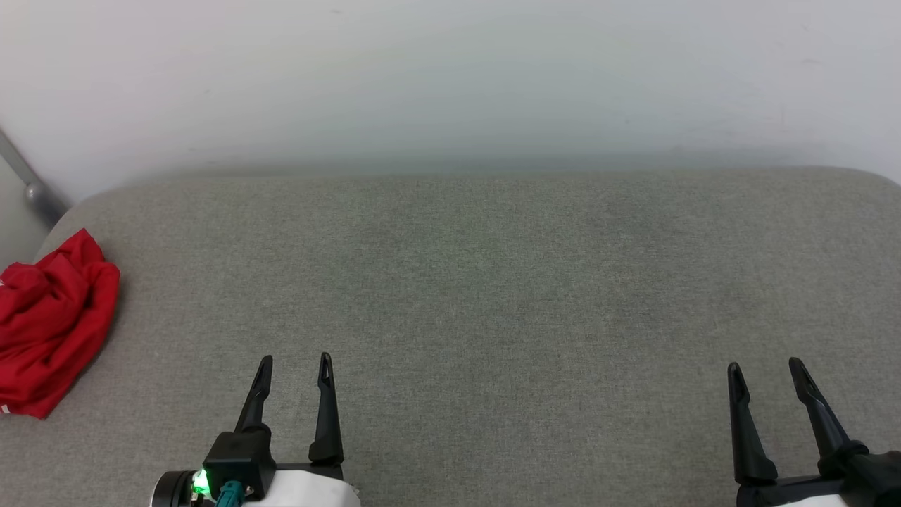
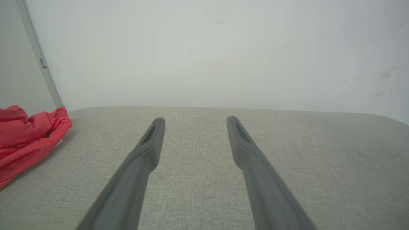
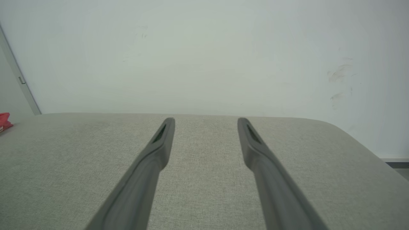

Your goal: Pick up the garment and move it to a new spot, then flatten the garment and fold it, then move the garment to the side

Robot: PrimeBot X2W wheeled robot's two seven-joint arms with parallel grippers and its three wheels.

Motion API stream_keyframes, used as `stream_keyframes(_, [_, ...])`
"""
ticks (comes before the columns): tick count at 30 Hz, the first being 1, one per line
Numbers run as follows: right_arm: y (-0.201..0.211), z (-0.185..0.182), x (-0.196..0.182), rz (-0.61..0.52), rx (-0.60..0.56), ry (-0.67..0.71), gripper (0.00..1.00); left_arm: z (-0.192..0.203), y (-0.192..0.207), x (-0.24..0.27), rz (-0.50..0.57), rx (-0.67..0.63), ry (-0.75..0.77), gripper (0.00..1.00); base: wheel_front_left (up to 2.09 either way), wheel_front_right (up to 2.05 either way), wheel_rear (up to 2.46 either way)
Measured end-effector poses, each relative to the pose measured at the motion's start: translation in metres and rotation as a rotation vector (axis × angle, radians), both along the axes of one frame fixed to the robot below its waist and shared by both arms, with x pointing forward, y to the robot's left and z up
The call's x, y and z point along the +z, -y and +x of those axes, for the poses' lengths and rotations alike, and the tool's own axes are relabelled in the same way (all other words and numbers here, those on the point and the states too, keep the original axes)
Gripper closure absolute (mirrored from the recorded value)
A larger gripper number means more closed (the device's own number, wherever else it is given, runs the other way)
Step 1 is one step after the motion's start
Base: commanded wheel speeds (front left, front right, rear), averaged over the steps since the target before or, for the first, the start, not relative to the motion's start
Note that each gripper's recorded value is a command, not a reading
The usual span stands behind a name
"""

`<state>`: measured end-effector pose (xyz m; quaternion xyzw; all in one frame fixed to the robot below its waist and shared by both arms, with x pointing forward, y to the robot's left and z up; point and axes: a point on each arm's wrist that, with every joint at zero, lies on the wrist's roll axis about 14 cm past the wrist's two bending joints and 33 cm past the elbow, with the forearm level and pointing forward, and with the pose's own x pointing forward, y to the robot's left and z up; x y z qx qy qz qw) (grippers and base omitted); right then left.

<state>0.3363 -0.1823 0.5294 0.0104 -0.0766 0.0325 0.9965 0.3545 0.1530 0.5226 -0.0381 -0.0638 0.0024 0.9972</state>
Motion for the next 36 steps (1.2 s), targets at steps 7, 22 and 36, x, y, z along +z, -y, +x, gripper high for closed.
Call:
stream_keyframes(7, [-0.001,0.000,0.000,0.005,0.002,0.001,0.00,0.000,-0.001,-0.003,-0.022,0.002,-0.008,0.00,0.00,0.00,0.00])
stream_keyframes(22, [0.001,0.000,-0.005,0.045,-0.003,-0.013,0.00,-0.001,-0.002,-0.007,-0.040,0.002,-0.023,0.00,0.00,0.00,0.00])
stream_keyframes(36, [-0.008,0.005,-0.006,0.059,0.026,-0.017,0.00,-0.006,-0.014,-0.011,-0.042,0.043,-0.036,0.00,0.00,0.00,0.00])
